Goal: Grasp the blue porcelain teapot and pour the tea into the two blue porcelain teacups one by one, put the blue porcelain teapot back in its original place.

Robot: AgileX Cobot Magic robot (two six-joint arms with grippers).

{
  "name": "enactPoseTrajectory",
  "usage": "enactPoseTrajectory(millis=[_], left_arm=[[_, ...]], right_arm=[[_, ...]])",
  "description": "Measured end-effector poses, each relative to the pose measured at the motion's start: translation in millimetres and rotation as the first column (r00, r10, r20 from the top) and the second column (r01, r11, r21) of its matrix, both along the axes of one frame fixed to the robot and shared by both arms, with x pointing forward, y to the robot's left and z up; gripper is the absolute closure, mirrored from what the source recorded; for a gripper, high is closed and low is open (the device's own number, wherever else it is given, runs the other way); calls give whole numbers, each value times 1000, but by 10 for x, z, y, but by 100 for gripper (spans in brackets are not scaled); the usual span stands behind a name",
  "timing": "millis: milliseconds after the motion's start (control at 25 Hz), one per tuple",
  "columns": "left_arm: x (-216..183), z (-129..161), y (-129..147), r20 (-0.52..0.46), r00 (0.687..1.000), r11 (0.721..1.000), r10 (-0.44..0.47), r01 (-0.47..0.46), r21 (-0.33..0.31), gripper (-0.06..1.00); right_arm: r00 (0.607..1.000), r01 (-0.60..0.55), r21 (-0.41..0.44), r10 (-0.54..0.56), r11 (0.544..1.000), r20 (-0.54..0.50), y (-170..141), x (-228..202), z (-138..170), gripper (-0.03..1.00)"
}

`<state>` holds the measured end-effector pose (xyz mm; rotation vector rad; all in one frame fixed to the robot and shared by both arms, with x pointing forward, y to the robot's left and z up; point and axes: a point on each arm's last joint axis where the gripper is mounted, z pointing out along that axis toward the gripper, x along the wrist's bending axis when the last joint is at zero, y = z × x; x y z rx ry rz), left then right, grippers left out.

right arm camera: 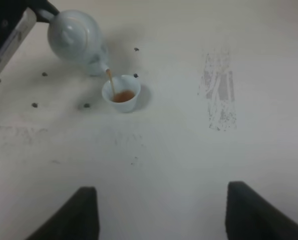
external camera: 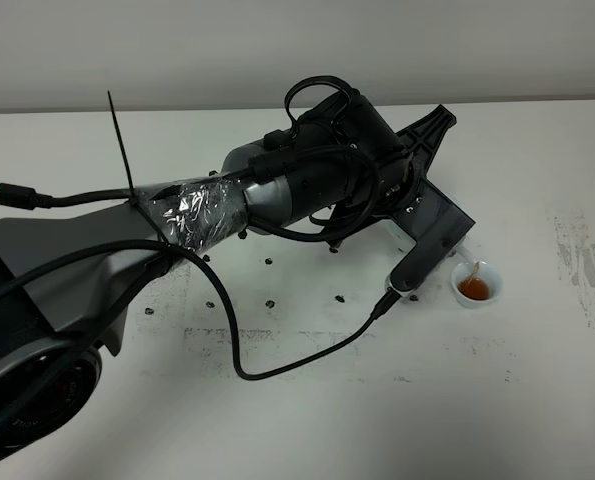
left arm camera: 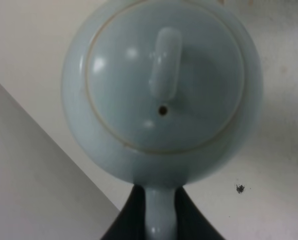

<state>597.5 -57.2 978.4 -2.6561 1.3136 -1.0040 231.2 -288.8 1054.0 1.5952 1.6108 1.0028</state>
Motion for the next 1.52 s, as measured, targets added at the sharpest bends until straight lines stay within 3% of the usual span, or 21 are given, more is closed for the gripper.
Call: enactPoseTrajectory(millis=[1520], left_arm=[[16,-20,-15,28,998,999,-49,48,24,90]], right_arm=[[1000,0,0,0,1000,0,0,0,0,44]])
